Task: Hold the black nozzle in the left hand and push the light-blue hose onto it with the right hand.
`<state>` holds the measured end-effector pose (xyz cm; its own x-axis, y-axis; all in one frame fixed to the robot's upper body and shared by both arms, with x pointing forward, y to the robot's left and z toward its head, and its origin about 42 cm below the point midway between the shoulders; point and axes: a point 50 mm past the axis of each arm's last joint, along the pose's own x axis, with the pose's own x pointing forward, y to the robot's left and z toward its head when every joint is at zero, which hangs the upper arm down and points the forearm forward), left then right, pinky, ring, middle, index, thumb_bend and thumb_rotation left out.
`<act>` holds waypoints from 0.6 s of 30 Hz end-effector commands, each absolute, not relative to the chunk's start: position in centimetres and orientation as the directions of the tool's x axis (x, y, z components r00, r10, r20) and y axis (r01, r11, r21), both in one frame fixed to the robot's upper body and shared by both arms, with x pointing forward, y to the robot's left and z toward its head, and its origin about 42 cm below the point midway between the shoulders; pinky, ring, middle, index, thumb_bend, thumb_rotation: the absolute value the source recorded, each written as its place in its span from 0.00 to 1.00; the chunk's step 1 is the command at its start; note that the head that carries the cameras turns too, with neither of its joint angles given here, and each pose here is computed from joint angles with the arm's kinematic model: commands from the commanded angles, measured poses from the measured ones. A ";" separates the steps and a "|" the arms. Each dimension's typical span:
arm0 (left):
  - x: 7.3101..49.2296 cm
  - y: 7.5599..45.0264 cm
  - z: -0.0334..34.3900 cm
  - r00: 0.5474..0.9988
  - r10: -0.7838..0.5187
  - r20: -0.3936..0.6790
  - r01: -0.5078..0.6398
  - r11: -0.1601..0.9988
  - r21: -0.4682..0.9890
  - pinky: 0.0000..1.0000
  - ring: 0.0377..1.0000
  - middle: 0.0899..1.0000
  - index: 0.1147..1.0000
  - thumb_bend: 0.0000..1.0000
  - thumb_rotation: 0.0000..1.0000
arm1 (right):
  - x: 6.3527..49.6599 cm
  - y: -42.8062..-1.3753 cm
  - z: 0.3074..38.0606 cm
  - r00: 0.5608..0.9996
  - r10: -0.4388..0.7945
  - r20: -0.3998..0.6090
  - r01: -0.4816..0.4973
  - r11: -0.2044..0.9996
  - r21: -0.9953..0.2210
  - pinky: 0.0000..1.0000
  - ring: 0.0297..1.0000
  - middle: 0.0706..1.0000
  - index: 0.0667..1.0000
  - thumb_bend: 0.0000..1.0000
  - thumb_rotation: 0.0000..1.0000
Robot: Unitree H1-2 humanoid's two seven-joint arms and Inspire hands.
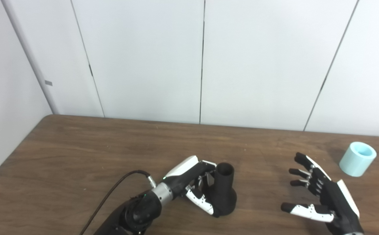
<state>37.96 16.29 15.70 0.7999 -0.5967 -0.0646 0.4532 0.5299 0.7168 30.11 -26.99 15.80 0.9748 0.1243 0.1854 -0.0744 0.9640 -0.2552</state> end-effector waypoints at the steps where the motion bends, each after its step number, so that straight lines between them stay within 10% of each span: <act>1: 37.8 16.1 14.4 0.798 -0.590 -0.121 0.460 0.468 0.754 0.30 0.40 0.39 0.43 0.53 0.00 | 30.5 -26.9 17.7 0.959 0.122 0.257 -0.052 0.964 -0.262 0.66 0.80 0.90 0.90 0.83 0.24; 18: 38.7 15.1 11.4 0.786 -0.600 -0.148 0.431 0.360 0.827 0.32 0.38 0.39 0.42 0.53 0.00 | 30.4 -27.7 20.0 0.941 0.095 0.324 -0.018 0.973 -0.231 0.61 0.77 0.88 0.88 0.82 0.21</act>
<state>39.32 13.92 14.52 0.7824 -0.6227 0.0076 0.3762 0.4823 0.7911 29.86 -27.45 17.41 0.9697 0.0976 0.2240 -0.0443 0.9718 -0.2316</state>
